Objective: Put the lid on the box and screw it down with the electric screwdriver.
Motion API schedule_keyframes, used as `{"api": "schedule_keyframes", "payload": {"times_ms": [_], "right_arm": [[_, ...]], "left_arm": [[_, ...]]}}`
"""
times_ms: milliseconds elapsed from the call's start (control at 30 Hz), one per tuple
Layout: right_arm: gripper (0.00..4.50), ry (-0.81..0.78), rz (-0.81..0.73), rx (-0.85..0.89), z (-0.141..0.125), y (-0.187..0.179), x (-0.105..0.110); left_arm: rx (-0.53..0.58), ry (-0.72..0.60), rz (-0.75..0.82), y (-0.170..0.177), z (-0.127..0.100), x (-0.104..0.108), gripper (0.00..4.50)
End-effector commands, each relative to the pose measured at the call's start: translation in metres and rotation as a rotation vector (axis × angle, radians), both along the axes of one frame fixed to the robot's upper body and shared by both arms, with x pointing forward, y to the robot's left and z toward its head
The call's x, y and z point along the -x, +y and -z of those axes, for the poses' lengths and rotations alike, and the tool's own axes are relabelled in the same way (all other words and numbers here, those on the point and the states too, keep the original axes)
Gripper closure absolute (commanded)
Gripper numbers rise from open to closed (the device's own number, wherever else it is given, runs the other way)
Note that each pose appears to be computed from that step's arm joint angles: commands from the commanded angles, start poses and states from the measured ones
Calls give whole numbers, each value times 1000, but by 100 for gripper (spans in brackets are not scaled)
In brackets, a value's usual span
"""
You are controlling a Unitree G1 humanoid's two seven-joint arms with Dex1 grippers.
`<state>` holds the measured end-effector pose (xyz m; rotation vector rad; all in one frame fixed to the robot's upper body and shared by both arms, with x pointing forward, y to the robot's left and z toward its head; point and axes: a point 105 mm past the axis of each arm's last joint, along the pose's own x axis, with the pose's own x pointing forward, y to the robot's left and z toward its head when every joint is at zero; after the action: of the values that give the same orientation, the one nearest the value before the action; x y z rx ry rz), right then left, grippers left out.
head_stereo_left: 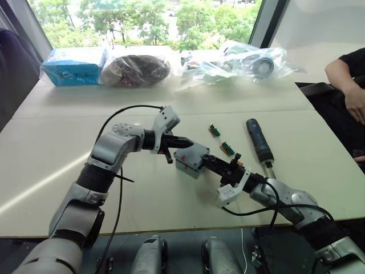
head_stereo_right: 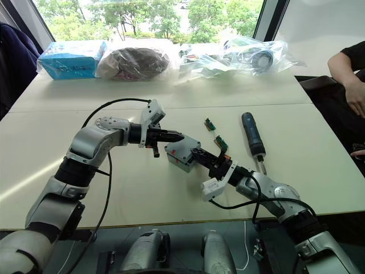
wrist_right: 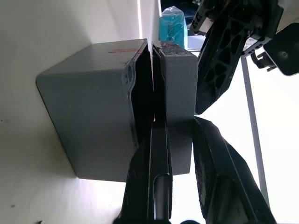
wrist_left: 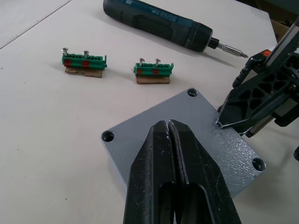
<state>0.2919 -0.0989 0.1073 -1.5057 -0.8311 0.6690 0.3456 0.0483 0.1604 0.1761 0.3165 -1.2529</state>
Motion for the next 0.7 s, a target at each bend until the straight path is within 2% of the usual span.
{"api": "schedule_keyframes", "payload": {"times_ms": [33, 433, 700], "right_arm": [[440, -77, -9, -29, -17, 2, 1], [440, -135, -16, -94, -30, 5, 4], [440, -92, -20, -63, -17, 0, 7]], "left_arm": [[19, -57, 25, -4, -15, 1, 447], [25, -59, 21, -3, -18, -1, 447], [18, -52, 27, -4, -15, 1, 447]]}}
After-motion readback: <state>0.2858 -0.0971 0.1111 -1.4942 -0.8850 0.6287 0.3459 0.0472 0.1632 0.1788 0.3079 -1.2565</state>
